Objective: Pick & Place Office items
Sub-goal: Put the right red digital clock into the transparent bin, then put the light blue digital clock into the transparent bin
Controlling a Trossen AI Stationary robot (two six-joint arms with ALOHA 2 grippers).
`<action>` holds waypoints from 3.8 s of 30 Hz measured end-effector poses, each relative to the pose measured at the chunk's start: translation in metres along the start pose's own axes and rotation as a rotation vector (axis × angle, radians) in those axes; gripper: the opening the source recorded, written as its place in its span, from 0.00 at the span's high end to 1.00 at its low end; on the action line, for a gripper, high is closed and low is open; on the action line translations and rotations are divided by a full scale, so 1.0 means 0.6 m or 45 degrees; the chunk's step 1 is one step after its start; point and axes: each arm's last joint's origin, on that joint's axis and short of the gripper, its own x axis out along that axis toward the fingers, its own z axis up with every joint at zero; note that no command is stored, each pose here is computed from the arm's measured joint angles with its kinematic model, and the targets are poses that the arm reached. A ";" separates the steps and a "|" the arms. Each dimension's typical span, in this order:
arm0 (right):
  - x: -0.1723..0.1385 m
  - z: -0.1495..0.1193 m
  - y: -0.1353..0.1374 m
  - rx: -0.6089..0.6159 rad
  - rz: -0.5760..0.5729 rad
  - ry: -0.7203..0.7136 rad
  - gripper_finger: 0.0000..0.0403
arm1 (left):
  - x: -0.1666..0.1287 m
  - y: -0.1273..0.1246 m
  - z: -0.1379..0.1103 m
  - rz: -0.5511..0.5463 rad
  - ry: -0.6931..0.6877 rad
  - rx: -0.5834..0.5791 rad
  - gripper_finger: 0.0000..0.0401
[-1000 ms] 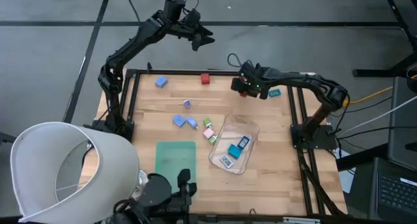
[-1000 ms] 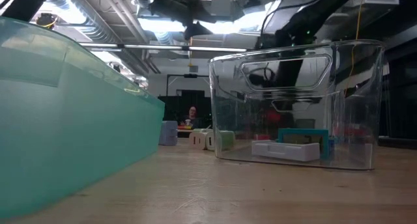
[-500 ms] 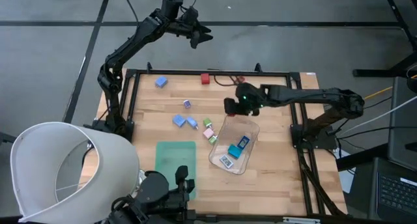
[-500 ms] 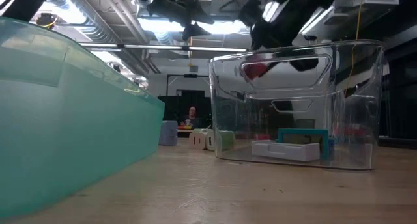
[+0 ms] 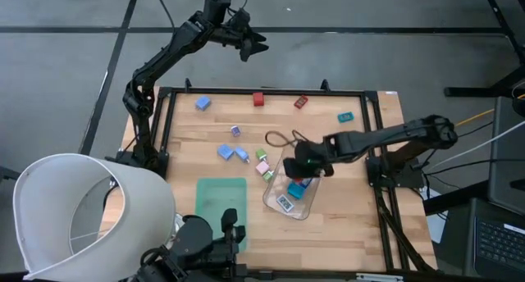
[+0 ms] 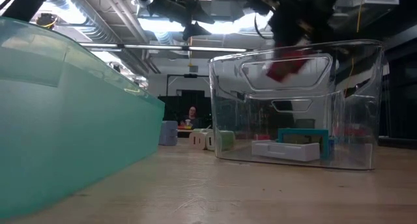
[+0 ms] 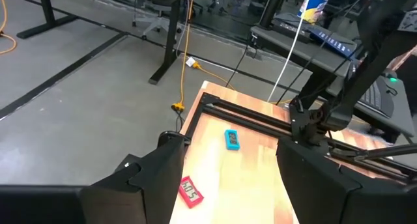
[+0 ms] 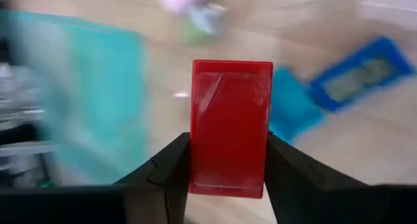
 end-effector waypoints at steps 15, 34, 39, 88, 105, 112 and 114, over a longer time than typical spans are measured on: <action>-0.001 0.005 0.022 0.082 0.176 -0.196 0.33 | 0.000 0.000 0.000 -0.002 -0.002 0.001 0.40; -0.095 0.228 -0.077 0.592 -0.137 -1.025 0.39 | 0.000 -0.001 0.000 -0.005 0.002 -0.003 0.40; -0.086 0.285 -0.116 0.850 -0.255 -1.082 0.39 | 0.000 -0.001 0.000 -0.006 0.003 -0.005 0.40; 0.064 0.362 -0.270 1.347 -0.582 -1.045 0.39 | 0.004 -0.008 -0.002 -0.078 0.017 -0.065 0.40; 0.056 0.377 -0.294 1.497 -0.613 -1.125 0.39 | 0.003 -0.008 -0.006 -0.084 0.039 -0.042 0.40; 0.042 0.388 -0.327 1.481 -0.764 -1.182 0.39 | 0.003 -0.007 -0.006 -0.085 0.042 -0.042 0.40; 0.037 0.394 -0.333 1.464 -0.767 -1.138 0.39 | 0.001 -0.005 -0.008 -0.082 0.050 -0.052 0.40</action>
